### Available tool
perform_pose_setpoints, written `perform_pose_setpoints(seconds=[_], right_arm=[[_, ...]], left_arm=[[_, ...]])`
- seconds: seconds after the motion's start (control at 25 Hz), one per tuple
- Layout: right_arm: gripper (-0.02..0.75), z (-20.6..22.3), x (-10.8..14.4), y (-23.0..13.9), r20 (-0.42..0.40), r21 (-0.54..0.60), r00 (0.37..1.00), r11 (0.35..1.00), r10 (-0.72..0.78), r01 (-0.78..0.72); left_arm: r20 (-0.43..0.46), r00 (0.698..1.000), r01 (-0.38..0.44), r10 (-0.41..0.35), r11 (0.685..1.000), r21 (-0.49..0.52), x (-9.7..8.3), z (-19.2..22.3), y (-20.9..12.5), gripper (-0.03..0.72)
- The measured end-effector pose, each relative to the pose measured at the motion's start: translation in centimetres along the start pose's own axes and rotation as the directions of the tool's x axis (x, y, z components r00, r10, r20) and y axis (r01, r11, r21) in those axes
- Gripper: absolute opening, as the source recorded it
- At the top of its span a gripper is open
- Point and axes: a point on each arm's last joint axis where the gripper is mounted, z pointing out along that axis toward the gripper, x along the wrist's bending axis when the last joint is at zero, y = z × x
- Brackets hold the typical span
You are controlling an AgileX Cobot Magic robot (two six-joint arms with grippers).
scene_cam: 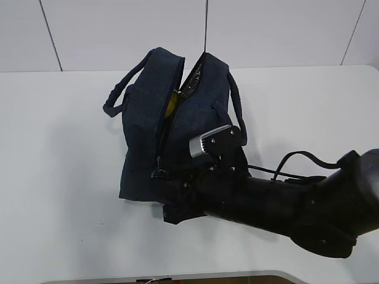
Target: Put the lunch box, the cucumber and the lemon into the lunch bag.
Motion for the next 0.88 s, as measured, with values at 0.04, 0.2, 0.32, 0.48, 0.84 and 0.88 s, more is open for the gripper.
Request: perform_pose_setpoints(seconds=[0.04,0.2,0.32,0.48,0.84,0.88], right_arm=[[0.19,0.0,0.0,0.0,0.004,-0.002,1.0,1.0,0.003,-0.003],[0.125,0.0,-0.2,0.1,0.018,-0.009,1.0,1.0,0.018,-0.017],[0.07,0.0,-0.2,0.1,0.021,-0.011,1.0,1.0,0.022,-0.022],[0.005,0.0,-0.2,0.1,0.021,-0.013,0.997,0.997,0.073,-0.073],[0.005,-0.2,0.2,0.5,-0.01,-0.003,0.993,0.993,0.116,-0.116],[0.005,-0.3,0.3,0.7,-0.012,-0.009,0.993,0.993,0.115,-0.115]], left_arm=[[0.0,1.0,0.0,0.0,1.0,0.0,0.0,0.0,0.0,0.305],[0.004,1.0,0.001,-0.001,1.0,-0.001,0.0,0.0,0.0,0.305],[0.022,1.0,0.008,-0.008,1.0,0.002,-0.2,0.2,0.0,0.305],[0.07,0.997,0.04,-0.045,0.997,0.068,-0.1,2.0,-0.6,0.305],[0.079,0.992,0.072,-0.095,0.964,0.254,1.0,7.9,-4.1,0.305],[0.078,0.992,0.073,-0.096,0.962,0.264,1.1,8.5,-4.4,0.305]])
